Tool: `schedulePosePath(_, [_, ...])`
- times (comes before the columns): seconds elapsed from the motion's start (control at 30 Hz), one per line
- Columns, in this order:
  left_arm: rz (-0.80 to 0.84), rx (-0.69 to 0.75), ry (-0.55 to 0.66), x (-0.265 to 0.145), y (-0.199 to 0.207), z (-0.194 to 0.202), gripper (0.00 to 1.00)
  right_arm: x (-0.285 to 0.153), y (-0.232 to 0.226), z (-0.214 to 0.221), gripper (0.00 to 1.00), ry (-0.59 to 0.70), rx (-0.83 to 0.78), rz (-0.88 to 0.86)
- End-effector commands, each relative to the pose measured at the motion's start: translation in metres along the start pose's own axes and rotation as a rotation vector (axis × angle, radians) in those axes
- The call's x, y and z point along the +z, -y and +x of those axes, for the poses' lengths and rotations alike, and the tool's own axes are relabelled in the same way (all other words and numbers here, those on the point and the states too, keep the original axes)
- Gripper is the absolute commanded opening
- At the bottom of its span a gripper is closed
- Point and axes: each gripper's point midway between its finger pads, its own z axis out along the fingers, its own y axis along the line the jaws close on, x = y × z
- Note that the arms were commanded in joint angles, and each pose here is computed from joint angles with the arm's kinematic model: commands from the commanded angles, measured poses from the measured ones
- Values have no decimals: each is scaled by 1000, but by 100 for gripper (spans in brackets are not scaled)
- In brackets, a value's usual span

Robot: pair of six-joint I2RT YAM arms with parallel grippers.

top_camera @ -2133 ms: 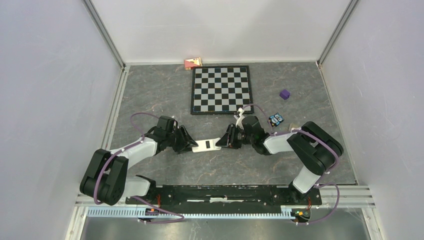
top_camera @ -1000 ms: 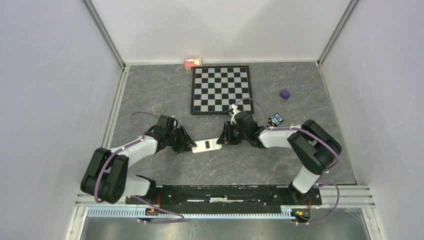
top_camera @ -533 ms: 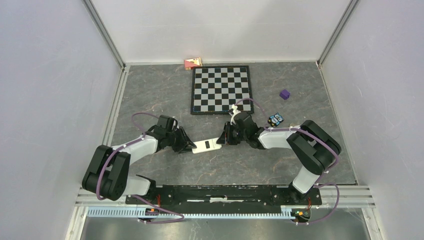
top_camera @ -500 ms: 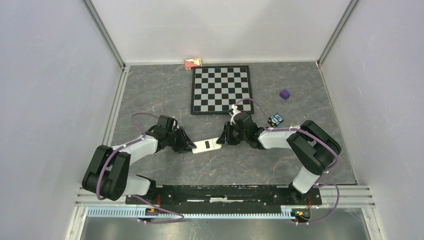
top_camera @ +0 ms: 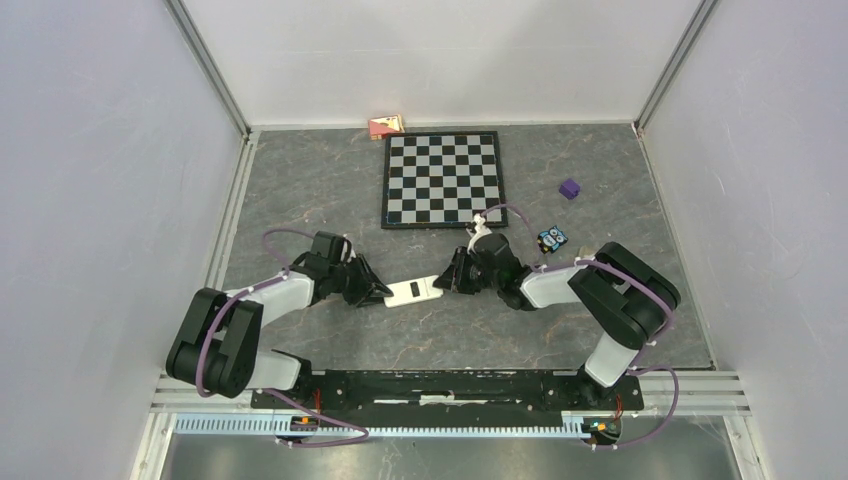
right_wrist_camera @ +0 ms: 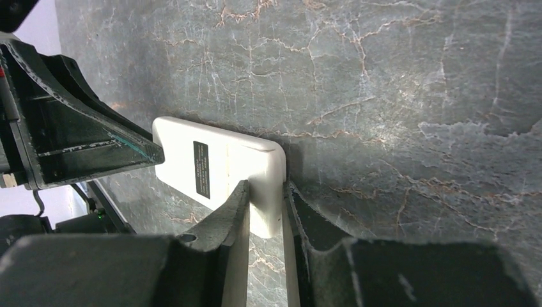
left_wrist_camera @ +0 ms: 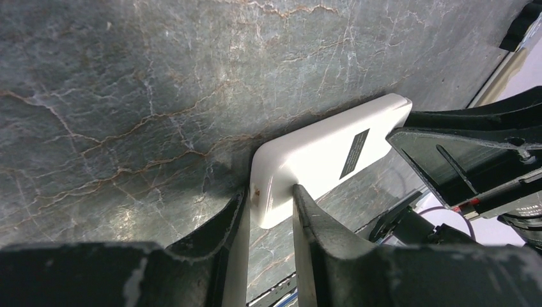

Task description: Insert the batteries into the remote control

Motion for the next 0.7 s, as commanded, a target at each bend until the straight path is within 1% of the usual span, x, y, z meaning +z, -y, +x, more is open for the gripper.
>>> schedulePosePath(0.0, [107, -20, -58, 12, 18, 14, 22, 5, -50, 64, 17, -207, 28, -171])
schedulePosePath(0.1, [109, -22, -68, 12, 17, 18, 19, 11, -58, 68, 16, -234, 49, -158])
schedulePosePath(0.17, [111, -23, -68, 11, 16, 19, 18, 16, -58, 69, 15, -241, 64, -114])
schedulePosePath(0.33, [107, -27, -52, 11, 15, 17, 18, 24, -42, 69, 15, -246, -21, 80])
schedulePosePath(0.47, [99, -24, -33, 13, 16, 12, 19, 21, -32, 82, 15, -278, -41, 105])
schedulePosePath(0.57, [85, -23, -27, 15, 13, 11, 19, 13, -26, 72, 15, -228, -69, 129])
schedulePosePath(0.67, [64, -22, -18, 15, 8, 11, 20, 8, -34, 52, 15, -171, -115, 120])
